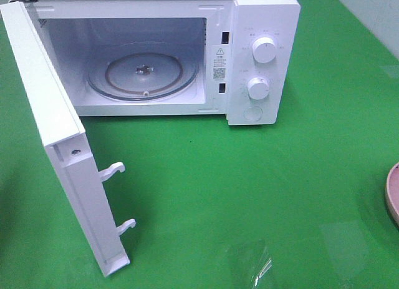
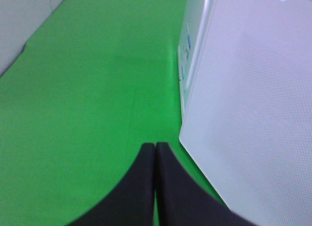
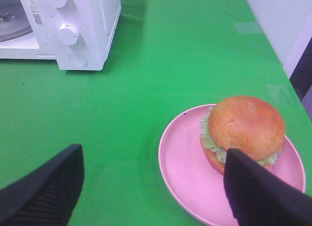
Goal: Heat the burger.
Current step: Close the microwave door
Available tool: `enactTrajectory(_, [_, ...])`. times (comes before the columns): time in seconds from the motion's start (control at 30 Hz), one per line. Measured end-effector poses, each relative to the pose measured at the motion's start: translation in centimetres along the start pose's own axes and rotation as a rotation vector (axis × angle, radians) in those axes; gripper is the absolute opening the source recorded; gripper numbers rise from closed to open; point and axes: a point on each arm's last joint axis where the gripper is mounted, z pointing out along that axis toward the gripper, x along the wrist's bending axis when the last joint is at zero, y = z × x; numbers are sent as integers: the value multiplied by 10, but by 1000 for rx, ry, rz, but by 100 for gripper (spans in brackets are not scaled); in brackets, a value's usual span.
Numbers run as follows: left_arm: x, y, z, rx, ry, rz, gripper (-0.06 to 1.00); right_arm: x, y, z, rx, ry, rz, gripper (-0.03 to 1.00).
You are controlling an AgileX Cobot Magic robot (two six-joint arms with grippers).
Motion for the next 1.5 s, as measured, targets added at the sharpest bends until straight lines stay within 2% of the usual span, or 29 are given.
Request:
enactTrajectory(0.03, [-3,-1,0,9,-36,27,0,0,0,0,0,0,0,76])
enactTrajectory(0.13, [-5,-1,0,14,-53,41,0,0,0,0,0,0,0,76])
enactTrajectory(0.17, [-10,-3,0,34,-111,82,0,0,0,0,0,0,0,76])
enactTrajectory(0.2, [-10,-3,0,34,-111,82,0,0,0,0,0,0,0,76])
enactTrajectory(0.23, [-13,-5,-1,47,-145,107,0,0,0,0,0,0,0,76])
enactTrajectory(0.33, [-16,-7,0,58,-185,135,0,0,0,0,0,0,0,76])
enactTrajectory(0.4, [-16,-7,0,58,-185,135,0,0,0,0,0,0,0,76])
enactTrajectory(0.43, [-19,-9,2,63,-216,144,0,0,0,0,0,0,0,76])
enactTrajectory(0.47, [-19,-9,2,63,-216,144,0,0,0,0,0,0,0,76])
enactTrajectory(0.53, [-23,-14,8,73,-278,149,0,0,0,0,0,0,0,76])
enactTrajectory(0.63, [-26,-16,11,77,-309,160,0,0,0,0,0,0,0,76])
enactTrajectory(0.67, [-28,-19,13,80,-341,176,0,0,0,0,0,0,0,76])
enactTrajectory(0.9, [-32,-28,17,123,-401,185,0,0,0,0,0,0,0,76])
enactTrajectory(1.0, [-35,-33,19,143,-449,204,0,0,0,0,0,0,0,76])
enactTrajectory(1.27, [-37,-39,21,175,-477,223,0,0,0,0,0,0,0,76])
enactTrajectory(1.5, [-50,-34,25,180,-525,280,0,0,0,0,0,0,0,76])
